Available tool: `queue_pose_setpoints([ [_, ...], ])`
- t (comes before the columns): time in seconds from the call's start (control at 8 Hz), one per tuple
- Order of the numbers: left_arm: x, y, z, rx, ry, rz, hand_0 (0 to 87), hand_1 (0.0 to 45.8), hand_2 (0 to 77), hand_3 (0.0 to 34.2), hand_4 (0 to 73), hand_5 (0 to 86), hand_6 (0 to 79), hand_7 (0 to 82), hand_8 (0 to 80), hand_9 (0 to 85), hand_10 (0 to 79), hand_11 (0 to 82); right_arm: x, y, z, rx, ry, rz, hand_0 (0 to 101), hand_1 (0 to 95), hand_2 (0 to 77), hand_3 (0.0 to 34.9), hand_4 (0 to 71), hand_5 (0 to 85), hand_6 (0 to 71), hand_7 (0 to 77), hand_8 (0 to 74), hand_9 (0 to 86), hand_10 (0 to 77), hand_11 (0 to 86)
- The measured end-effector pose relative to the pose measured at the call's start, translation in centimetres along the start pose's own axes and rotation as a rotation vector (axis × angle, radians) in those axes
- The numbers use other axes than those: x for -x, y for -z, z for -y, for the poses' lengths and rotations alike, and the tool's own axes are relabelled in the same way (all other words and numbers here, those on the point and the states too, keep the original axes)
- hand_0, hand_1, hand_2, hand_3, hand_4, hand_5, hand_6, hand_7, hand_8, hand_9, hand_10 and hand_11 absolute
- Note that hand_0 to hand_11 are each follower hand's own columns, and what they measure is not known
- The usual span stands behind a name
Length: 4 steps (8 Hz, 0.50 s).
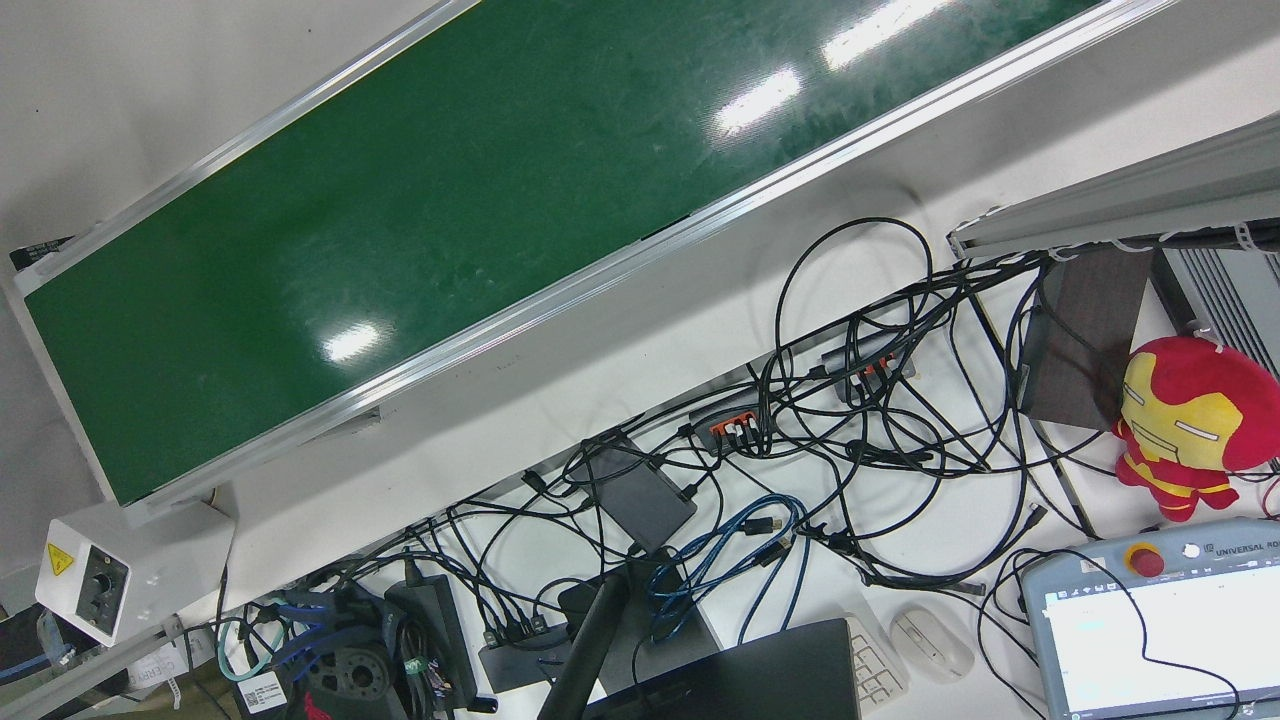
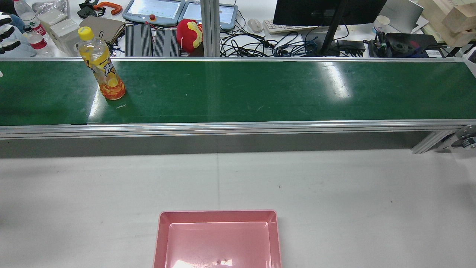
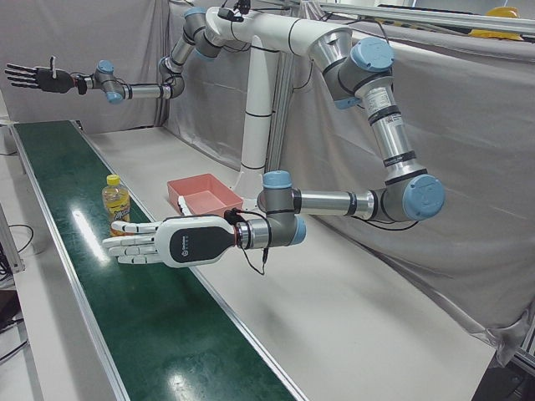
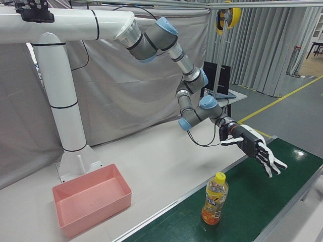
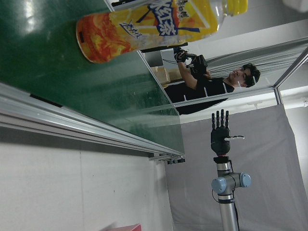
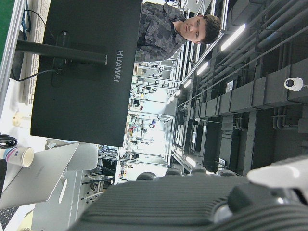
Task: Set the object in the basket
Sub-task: 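Reach the left hand toward the yellow-capped juice bottle on the conveyor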
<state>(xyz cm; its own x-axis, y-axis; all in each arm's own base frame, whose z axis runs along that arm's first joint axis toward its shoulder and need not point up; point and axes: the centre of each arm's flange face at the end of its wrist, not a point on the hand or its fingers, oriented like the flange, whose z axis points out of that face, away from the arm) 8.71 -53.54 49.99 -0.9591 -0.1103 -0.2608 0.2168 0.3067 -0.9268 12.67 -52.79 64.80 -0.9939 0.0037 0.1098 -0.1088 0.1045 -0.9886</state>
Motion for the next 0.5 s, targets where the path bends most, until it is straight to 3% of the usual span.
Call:
queue_pose_setpoints([
  [0.25,2.7,-2.6,-3.0,0.019,0.015,0.035,54.4,9.8,0.5,0.1,4.4,22.9,0.5,0.5,5.4,6.0,8.2,14.2,0.0,0.0,0.0,0.000,0.000,0.000,0,0.0,0.5,0.2,0.0,0.0,0.0,0.5,0.0,0.0,0.0,0.0],
  [0.5,5.2,-4.2,-5.5,0.031,0.026,0.045,53.6,12.0,0.5,0.0,4.4,23.5,0.5,0.5,5.4,7.1,8.2,13.6,0.0,0.0,-0.1,0.001,0.000,0.000,0,0.0,0.5,0.2,0.0,0.0,0.0,0.5,0.0,0.0,0.0,0.0],
])
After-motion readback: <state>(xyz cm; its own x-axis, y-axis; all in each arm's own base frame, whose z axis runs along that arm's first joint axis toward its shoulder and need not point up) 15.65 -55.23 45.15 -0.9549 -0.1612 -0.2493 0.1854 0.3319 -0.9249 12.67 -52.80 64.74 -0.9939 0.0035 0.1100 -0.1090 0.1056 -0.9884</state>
